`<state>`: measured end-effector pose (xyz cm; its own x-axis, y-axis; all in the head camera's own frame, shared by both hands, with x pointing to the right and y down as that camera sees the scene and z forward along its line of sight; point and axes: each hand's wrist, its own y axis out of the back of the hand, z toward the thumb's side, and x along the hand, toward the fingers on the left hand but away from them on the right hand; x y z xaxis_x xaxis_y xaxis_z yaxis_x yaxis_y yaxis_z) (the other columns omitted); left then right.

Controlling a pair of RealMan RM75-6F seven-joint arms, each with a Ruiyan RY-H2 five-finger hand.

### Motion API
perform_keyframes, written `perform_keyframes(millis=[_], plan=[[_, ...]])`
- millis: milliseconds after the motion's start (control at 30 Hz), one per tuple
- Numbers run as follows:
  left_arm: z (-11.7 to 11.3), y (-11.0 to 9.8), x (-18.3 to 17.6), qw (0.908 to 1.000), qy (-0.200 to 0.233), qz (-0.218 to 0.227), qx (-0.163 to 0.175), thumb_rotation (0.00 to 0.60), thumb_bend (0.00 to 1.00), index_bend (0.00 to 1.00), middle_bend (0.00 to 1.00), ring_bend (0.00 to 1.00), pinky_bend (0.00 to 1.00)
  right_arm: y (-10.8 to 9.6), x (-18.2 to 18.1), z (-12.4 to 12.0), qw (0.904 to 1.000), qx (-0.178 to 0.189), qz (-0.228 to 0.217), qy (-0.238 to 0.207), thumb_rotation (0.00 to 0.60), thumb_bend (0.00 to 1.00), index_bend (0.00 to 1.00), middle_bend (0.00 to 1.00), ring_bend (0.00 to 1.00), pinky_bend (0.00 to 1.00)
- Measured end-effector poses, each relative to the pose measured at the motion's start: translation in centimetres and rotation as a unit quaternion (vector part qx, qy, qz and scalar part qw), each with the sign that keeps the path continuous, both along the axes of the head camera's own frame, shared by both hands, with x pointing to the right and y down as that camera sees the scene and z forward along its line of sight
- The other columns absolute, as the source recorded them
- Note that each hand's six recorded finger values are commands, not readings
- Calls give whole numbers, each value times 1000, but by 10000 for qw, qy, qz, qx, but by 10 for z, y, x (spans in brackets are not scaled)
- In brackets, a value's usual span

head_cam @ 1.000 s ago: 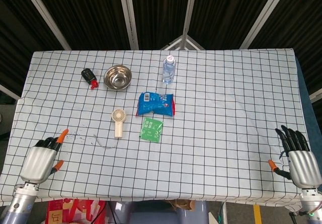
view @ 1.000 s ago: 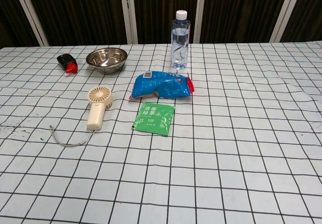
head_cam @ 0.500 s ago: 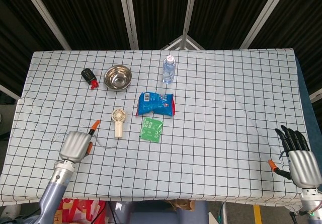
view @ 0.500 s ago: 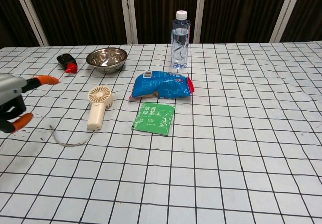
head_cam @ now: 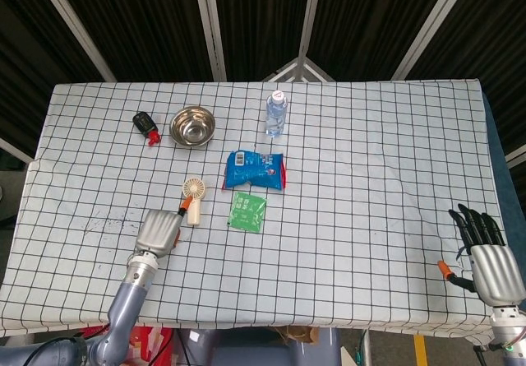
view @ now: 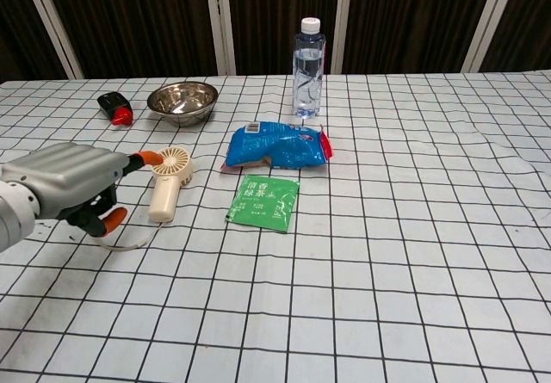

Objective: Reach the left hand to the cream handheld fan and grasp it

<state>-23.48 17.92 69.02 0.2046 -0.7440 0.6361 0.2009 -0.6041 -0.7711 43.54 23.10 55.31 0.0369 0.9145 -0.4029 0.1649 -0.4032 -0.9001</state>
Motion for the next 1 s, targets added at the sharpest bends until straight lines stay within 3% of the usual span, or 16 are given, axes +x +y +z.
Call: perform_keyframes(millis=[1000], plan=[[15, 6, 5, 9998, -191, 77, -34, 600, 706, 77, 892, 826, 798, 0, 0, 0, 10000, -8, 1, 1, 600, 279, 98, 0, 0, 0]])
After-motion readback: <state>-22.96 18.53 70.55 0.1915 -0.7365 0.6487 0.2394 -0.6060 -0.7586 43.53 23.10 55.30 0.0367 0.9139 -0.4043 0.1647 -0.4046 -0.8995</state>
